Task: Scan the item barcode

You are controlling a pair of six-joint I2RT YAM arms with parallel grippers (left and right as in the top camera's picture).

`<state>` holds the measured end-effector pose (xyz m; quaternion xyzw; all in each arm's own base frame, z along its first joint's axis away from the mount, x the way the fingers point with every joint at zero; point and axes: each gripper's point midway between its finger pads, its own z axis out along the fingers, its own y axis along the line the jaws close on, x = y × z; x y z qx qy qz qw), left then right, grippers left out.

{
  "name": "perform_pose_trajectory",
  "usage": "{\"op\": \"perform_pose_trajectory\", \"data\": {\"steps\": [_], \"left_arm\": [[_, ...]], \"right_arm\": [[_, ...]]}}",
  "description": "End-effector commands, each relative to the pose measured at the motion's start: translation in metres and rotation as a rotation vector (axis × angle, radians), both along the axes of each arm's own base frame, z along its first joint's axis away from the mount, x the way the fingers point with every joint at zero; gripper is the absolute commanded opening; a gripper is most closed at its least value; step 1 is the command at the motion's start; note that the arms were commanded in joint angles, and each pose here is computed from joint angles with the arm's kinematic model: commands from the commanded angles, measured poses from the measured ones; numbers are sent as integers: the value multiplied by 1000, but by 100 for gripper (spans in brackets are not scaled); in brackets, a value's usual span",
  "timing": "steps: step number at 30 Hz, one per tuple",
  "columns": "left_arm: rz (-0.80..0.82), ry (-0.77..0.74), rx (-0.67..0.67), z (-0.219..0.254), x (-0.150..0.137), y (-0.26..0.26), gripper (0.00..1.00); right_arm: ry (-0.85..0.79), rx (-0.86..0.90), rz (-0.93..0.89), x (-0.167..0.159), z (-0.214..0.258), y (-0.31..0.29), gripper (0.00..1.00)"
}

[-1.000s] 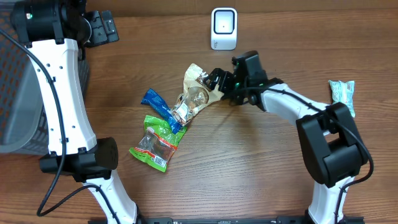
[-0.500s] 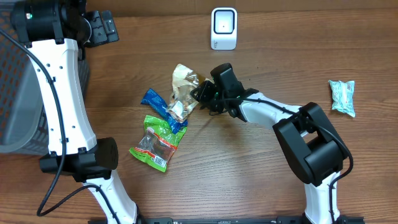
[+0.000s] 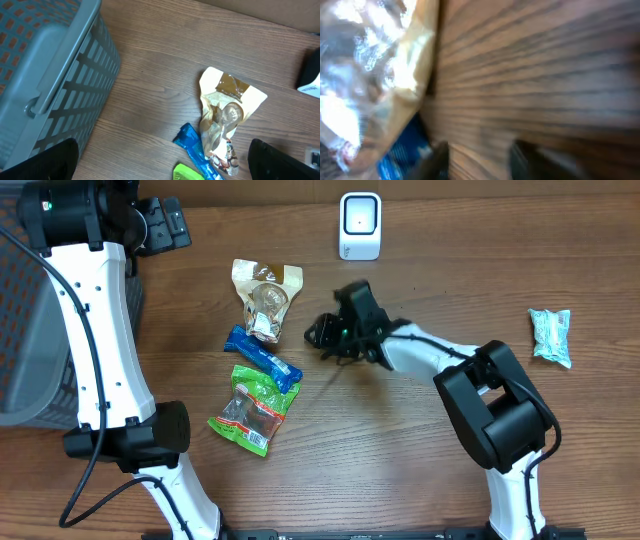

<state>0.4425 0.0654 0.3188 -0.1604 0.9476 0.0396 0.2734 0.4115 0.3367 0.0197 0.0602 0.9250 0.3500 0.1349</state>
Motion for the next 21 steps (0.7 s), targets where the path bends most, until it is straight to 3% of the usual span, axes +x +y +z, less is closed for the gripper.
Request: {"op": "perform_pose_trajectory", "data": {"steps": [1,4,9,17,21], "left_arm": [[-15,-35,14,14,-5,-3,100],[-15,-35,14,14,-5,-3,100],[-15,-35,14,14,-5,-3,100],[-15,-35,14,14,-5,-3,100],[-15,-35,14,14,-5,-3,100]], "right_arm": [[-247,-68,138,33,76,11,63],[-402,-174,163,59,128,9,75],[-592,-116,180,79,155,40,76],[-740,-73,162,95,98,100,81],[-686,-117,184,89,46,107,81]]}}
